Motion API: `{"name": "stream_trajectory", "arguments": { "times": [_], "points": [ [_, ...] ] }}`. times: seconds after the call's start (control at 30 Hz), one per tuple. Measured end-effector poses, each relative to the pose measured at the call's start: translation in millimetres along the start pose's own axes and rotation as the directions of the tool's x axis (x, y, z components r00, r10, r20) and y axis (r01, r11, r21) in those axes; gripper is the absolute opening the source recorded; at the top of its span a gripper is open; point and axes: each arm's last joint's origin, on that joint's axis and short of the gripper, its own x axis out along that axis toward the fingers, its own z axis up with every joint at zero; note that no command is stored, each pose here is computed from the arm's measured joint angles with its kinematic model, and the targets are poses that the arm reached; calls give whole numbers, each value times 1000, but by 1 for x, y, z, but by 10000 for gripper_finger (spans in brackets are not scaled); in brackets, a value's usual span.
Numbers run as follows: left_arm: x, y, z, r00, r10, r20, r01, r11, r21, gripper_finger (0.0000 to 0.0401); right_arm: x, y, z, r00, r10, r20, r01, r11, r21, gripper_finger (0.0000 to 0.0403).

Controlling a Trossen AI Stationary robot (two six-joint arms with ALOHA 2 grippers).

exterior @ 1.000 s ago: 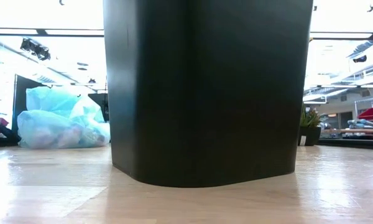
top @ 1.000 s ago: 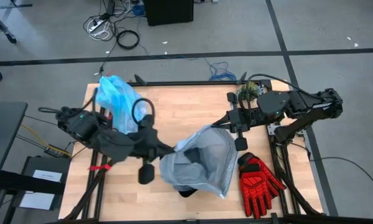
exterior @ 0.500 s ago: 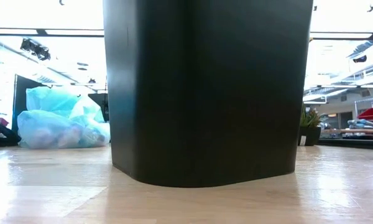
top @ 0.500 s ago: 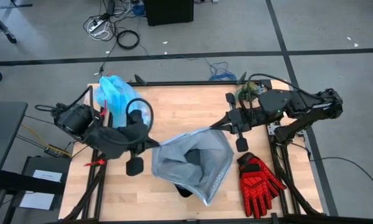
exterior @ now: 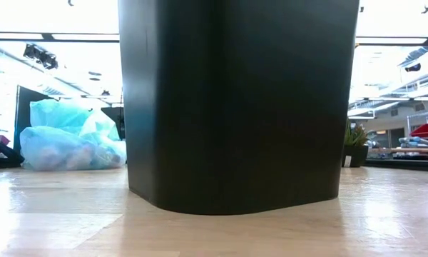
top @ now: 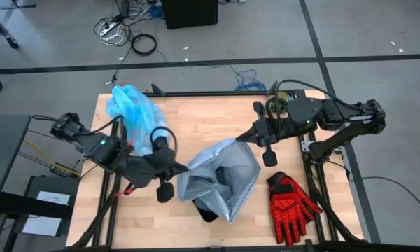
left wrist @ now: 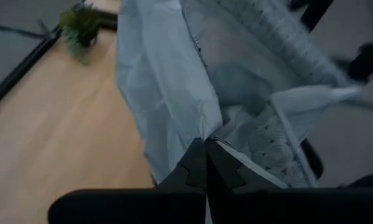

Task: Place trash/remove bag and relplace
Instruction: Put the gray trash bag into the trash bin

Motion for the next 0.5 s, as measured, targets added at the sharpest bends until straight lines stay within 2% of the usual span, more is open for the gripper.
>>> {"name": "stream_trajectory", "arguments": {
  "times": [0.13, 0.27, 0.5],
  "points": [
    [12, 7, -24, 994, -55, 93, 61, 996, -61, 0, 0, 1, -7, 997, 9, -74, -8, 1000, 8, 0],
    [27, 9, -43, 988, -78, 136, 88, 993, -74, 0, 4, 2, -19, 989, 11, -149, -6, 999, 35, 0],
    [35, 16, -60, 994, 37, 100, -24, 992, -127, 0, 22, 3, -47, 970, -7, -241, 22, 998, 58, 0]
  ]
}}
